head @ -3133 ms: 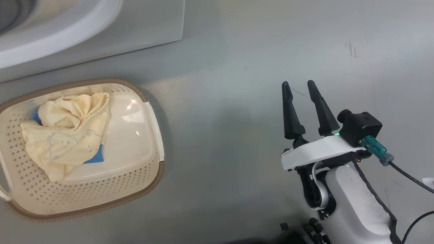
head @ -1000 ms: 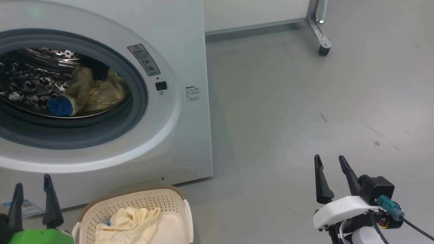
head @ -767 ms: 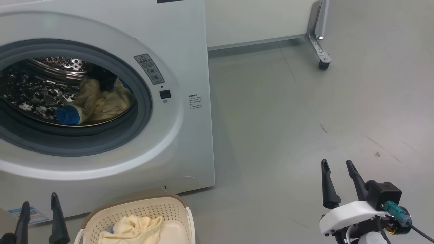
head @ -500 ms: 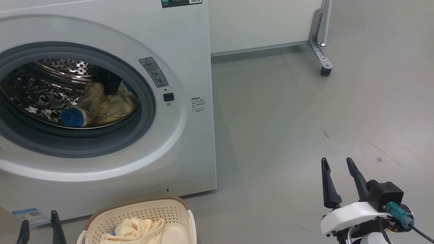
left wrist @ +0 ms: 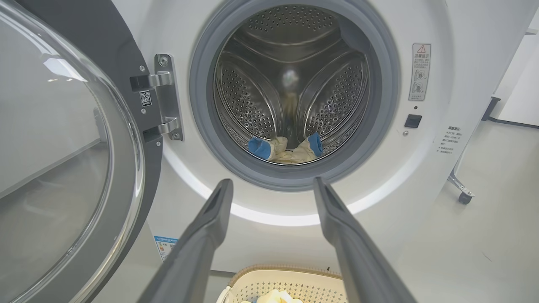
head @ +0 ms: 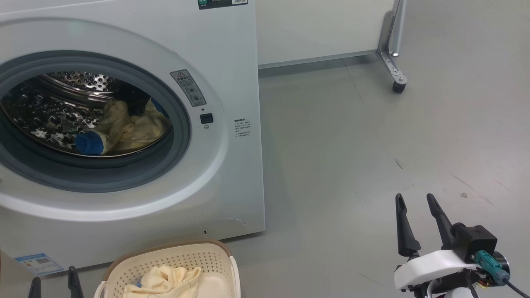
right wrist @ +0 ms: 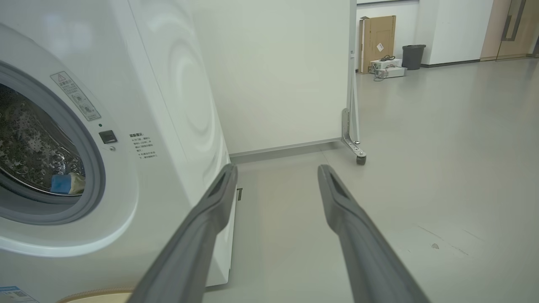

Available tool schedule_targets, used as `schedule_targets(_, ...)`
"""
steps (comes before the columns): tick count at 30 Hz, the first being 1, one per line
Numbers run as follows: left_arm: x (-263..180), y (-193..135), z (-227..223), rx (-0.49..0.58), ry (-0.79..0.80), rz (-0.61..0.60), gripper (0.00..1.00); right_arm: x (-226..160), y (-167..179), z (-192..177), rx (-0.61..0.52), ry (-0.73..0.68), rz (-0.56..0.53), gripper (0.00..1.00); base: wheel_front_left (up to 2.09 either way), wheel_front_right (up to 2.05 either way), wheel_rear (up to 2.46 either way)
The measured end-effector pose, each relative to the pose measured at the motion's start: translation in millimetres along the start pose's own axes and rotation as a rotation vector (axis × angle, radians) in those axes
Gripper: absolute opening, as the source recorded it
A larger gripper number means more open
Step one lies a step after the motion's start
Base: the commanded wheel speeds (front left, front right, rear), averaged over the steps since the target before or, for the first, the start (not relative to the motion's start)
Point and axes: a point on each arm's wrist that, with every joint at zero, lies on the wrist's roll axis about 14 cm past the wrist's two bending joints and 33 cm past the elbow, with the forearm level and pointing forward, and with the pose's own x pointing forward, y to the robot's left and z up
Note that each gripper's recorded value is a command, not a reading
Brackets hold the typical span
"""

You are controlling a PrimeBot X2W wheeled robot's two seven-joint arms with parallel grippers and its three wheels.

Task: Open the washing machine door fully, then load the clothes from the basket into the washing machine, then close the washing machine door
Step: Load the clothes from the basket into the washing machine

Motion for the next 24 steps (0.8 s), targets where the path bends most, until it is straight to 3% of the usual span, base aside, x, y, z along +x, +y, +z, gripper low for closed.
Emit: schedule_targets(24, -17.4, -6.2, -18.1, -0.007, 0.060, -0.023, 1.00, -5.1, 2.4, -8.2, 0.009, 0.043, 0.000, 1.00, 0.00, 0.00, 0.00)
